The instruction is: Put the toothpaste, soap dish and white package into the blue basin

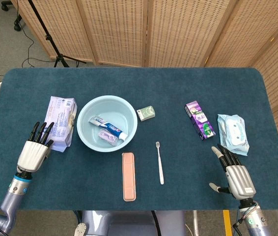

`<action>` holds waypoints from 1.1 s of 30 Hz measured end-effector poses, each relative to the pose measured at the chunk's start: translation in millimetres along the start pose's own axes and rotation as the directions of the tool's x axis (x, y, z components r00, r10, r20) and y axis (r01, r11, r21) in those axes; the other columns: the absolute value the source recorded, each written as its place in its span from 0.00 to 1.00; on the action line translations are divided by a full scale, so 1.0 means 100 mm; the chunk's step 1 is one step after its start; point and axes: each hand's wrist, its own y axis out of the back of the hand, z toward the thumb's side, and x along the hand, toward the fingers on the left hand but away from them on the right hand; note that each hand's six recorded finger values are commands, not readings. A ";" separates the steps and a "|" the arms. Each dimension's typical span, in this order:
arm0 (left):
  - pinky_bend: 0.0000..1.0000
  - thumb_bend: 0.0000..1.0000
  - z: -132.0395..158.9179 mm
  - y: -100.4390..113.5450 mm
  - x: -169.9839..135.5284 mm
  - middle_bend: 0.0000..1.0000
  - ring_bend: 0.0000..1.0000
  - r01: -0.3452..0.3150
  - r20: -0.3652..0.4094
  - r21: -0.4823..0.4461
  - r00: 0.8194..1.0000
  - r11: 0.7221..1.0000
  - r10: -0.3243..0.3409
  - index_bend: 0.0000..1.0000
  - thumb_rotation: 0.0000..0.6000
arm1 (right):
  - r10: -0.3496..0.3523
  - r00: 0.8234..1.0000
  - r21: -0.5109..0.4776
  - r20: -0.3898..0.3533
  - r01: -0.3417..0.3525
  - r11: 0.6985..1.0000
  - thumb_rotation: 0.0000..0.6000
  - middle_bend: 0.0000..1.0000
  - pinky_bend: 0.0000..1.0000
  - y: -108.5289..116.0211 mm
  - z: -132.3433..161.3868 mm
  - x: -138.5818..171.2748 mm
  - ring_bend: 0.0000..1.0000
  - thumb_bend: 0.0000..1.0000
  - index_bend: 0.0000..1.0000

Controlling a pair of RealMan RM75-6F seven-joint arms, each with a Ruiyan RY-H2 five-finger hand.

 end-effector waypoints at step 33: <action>0.03 0.50 -0.40 1.07 0.78 0.10 0.03 -0.245 -0.068 0.085 0.966 0.966 0.251 0.82 1.00 | 0.002 1.000 -0.018 0.002 -0.002 1.000 1.00 0.00 0.08 0.02 -0.02 -0.01 0.00 0.08 0.03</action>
